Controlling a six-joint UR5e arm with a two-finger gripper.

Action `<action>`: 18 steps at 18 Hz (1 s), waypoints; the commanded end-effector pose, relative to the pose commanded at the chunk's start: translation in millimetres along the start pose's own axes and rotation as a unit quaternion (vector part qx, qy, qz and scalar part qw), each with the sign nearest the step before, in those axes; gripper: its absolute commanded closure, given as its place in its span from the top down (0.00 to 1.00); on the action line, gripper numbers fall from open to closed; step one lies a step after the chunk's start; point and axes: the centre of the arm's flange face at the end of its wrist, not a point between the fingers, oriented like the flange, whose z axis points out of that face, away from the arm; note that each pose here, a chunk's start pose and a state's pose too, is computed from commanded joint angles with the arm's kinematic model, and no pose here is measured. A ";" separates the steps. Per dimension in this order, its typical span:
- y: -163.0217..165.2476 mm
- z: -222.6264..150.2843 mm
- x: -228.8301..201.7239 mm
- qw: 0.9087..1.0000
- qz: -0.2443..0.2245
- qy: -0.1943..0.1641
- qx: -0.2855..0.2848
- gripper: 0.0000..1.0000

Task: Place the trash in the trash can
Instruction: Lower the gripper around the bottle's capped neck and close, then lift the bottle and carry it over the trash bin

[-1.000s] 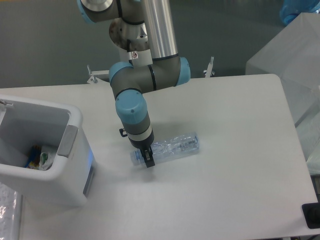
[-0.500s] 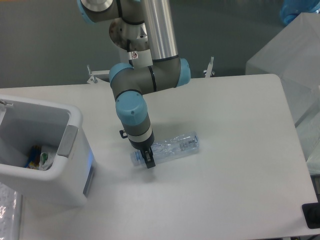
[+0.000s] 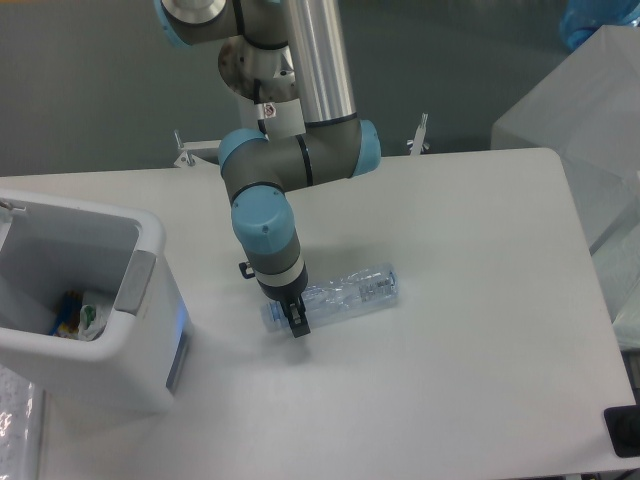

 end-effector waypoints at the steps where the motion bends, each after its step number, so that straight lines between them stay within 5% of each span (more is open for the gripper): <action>1: 0.0 0.0 0.0 1.000 -0.001 0.000 0.000 0.60; 9: 2.7 -15.2 -12.6 1.000 -0.007 -0.019 0.006 0.60; 12: 9.3 -44.2 -40.4 0.997 -0.059 -0.056 0.014 0.60; 15: 12.3 -78.9 -70.0 0.987 -0.122 -0.093 0.050 0.60; 18: 26.7 -126.6 -99.4 0.966 -0.195 -0.133 0.106 0.60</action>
